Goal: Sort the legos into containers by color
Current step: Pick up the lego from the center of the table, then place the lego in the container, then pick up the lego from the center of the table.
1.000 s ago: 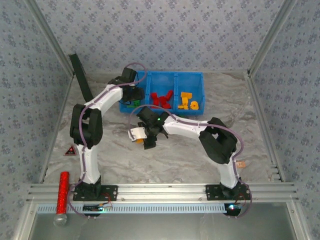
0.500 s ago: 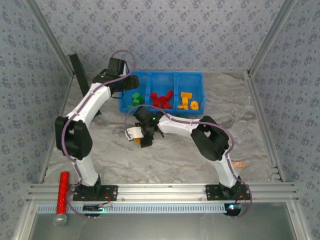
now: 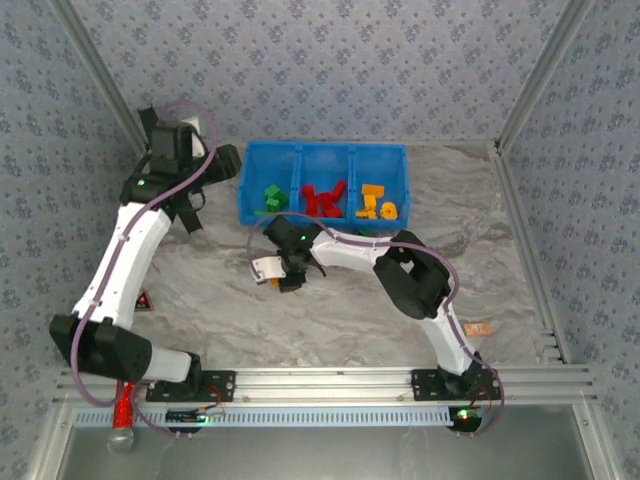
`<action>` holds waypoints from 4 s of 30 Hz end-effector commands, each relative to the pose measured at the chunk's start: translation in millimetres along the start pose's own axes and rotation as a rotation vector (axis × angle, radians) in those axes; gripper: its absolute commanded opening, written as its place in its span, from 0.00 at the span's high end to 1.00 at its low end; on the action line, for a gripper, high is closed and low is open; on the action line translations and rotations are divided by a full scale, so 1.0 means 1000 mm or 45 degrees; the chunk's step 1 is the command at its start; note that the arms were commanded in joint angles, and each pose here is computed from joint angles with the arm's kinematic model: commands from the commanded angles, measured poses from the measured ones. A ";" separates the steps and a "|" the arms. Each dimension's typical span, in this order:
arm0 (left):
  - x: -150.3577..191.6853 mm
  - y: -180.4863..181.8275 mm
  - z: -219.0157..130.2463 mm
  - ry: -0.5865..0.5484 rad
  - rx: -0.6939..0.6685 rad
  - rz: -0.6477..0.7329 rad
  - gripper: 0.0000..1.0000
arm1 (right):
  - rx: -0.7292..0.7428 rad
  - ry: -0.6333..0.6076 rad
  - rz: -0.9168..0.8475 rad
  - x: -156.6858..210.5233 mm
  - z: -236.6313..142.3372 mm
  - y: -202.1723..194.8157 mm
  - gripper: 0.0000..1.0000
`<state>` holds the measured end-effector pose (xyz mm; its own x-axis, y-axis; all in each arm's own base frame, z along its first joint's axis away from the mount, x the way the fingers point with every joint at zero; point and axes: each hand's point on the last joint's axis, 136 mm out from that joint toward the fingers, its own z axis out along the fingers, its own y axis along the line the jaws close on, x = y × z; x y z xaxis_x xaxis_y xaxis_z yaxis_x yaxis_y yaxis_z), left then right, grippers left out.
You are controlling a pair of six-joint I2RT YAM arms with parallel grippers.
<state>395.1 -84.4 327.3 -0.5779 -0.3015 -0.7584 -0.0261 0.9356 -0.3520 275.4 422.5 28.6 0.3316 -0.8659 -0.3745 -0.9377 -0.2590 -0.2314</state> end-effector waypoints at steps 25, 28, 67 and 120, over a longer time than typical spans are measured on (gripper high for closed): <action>0.104 0.047 -0.052 0.256 -0.073 0.066 0.22 | 0.670 -0.148 0.945 0.139 -0.223 -0.140 0.78; 0.120 0.040 -0.049 0.287 -0.047 0.101 0.23 | 0.743 -0.122 1.137 0.178 -0.233 -0.153 0.78; 0.275 -0.147 0.082 0.594 0.406 0.946 0.26 | 0.671 0.114 1.594 0.282 -0.177 -0.144 0.43; 0.391 -0.130 0.130 0.962 0.314 0.961 0.81 | 0.686 -0.119 1.709 0.243 -0.222 -0.104 0.32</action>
<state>318.5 -362.3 25.8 -0.6876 0.5705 -0.4492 0.6552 0.7540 -0.0454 437.2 139.7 146.1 -0.7309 -0.3102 -0.6080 -0.3984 0.9171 0.0111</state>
